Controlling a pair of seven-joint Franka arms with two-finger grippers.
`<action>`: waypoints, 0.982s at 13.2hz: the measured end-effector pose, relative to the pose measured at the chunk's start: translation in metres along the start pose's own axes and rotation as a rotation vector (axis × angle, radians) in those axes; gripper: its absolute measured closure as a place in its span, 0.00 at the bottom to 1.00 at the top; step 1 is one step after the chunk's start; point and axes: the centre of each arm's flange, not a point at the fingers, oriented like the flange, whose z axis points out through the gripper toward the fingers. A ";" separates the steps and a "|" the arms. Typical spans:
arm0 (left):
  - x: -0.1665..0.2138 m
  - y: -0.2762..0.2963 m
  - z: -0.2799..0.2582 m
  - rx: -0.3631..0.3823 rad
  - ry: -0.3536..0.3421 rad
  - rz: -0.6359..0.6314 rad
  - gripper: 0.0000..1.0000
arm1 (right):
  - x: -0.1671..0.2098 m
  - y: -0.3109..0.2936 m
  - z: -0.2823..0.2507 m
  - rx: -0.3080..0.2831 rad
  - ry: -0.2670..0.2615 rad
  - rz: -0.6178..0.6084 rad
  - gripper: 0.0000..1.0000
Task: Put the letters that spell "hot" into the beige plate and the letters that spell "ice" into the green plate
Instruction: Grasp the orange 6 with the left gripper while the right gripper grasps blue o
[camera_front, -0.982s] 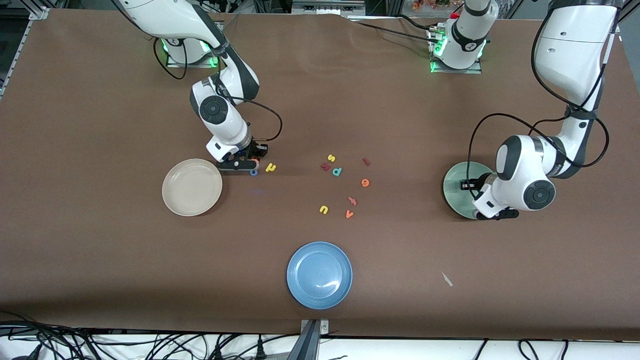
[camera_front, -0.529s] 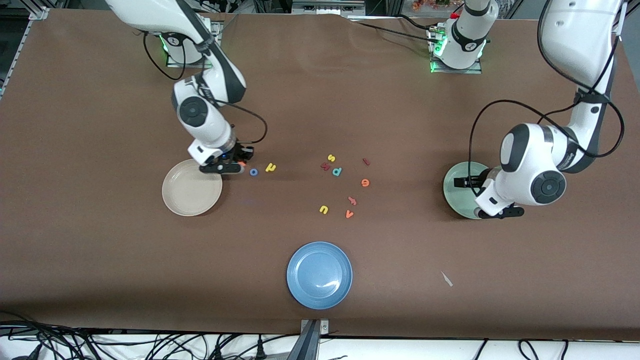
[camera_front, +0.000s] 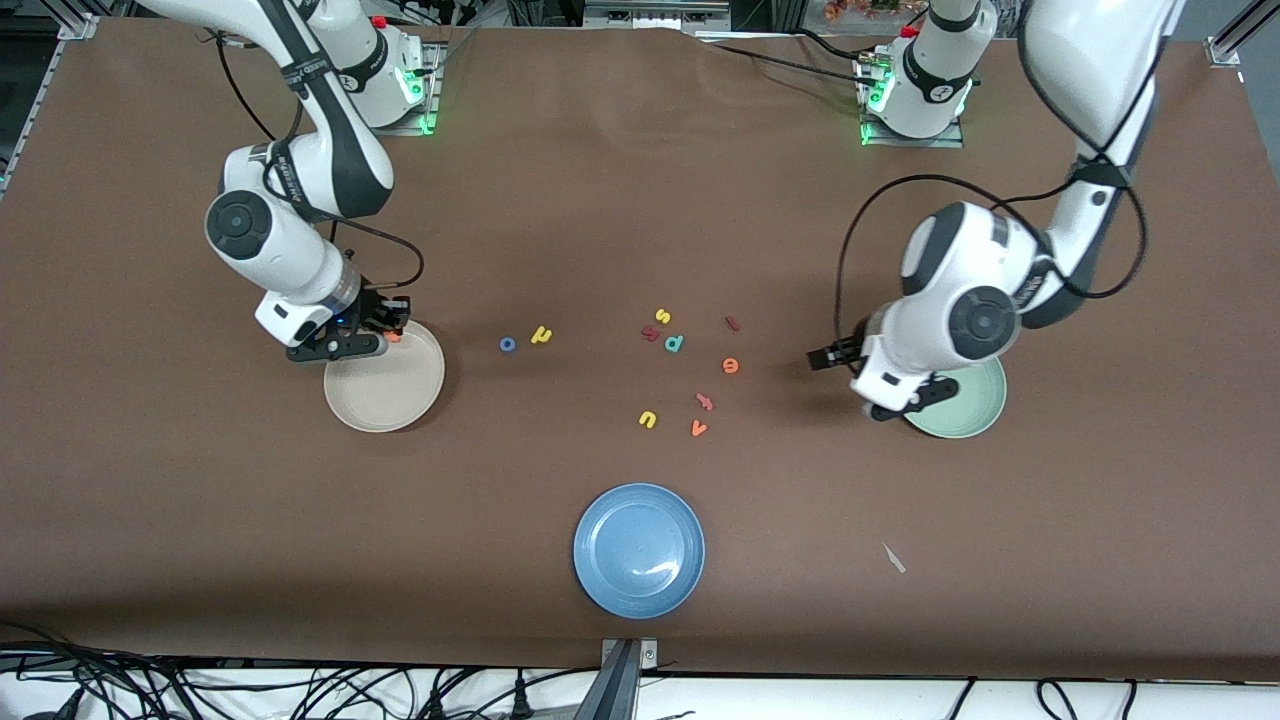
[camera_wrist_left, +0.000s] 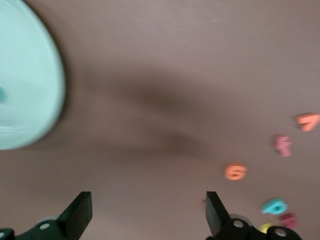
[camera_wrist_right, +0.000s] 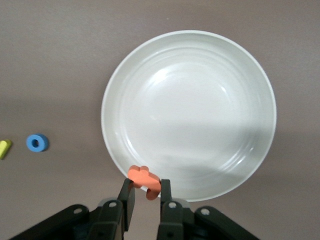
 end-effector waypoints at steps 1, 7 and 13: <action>-0.011 0.021 0.014 -0.024 0.019 -0.030 0.00 | 0.000 0.001 0.003 -0.001 -0.005 -0.004 0.75; -0.039 0.073 0.091 -0.050 0.097 -0.105 0.00 | -0.001 0.000 0.011 -0.001 -0.019 -0.005 0.37; -0.045 0.084 0.116 -0.052 0.125 -0.110 0.14 | 0.002 -0.047 0.013 0.004 0.003 0.088 0.26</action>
